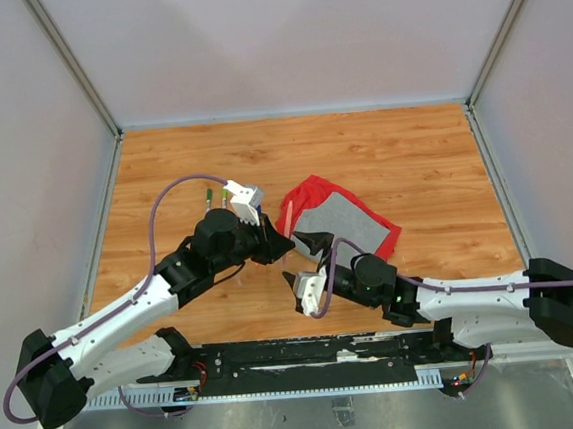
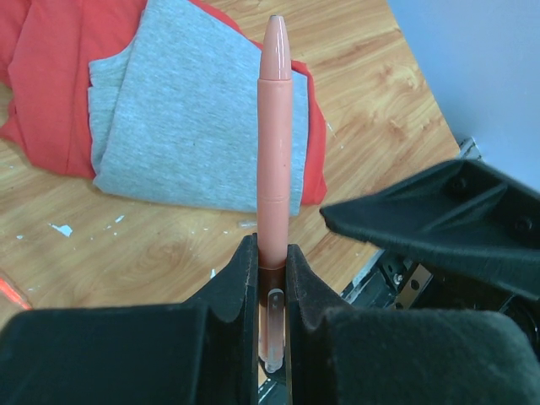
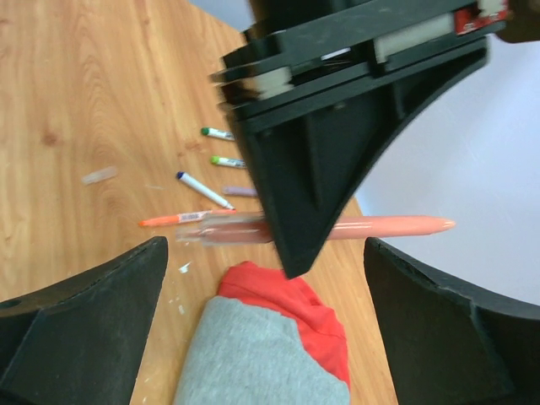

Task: Insert the pens into the pen caps
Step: Press the pen cap onto the pen, then place the pen at the center of the board.

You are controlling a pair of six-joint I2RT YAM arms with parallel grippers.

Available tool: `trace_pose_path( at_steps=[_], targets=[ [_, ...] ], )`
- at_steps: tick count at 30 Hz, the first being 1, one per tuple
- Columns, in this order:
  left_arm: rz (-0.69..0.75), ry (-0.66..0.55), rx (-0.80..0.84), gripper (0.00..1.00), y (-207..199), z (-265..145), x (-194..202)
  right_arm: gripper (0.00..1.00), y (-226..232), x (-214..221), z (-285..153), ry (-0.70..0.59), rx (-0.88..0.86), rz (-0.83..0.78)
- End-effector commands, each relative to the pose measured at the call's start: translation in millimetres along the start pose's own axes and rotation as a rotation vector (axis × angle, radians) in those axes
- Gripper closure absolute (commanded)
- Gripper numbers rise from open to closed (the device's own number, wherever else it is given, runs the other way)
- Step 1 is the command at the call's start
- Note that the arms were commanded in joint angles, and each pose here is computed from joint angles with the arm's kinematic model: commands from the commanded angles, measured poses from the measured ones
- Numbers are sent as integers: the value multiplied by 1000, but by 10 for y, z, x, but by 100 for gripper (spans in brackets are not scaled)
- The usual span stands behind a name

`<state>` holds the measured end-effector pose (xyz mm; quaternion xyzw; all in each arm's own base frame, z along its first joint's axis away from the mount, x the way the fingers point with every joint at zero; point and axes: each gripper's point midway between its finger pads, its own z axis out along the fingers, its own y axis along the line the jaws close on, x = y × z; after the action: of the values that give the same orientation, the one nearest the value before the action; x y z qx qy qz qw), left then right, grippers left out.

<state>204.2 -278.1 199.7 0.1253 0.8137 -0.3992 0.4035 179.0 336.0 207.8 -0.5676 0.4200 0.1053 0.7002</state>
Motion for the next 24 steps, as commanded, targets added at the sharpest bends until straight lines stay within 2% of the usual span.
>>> trace_pose_path(
  at_steps=[1,6,9,12,15,19,24],
  targets=[
    [13,-22,9,100,-82,3,-130,1,308,-44,-120,-33,-105,19],
    [16,-24,-16,100,-36,20,-135,2,381,-57,-256,-39,-127,79],
    [21,-27,-48,100,23,20,-141,1,297,-14,-343,-21,-75,127],
    [27,-24,-153,100,196,23,-165,1,159,35,-436,19,0,210],
    [52,14,-290,100,421,28,-159,2,14,127,-506,142,62,339],
    [90,63,-427,100,683,8,-230,2,-20,377,-640,357,32,482],
    [71,130,-588,100,1298,-131,-388,2,-130,620,-751,459,85,636]
  ],
)
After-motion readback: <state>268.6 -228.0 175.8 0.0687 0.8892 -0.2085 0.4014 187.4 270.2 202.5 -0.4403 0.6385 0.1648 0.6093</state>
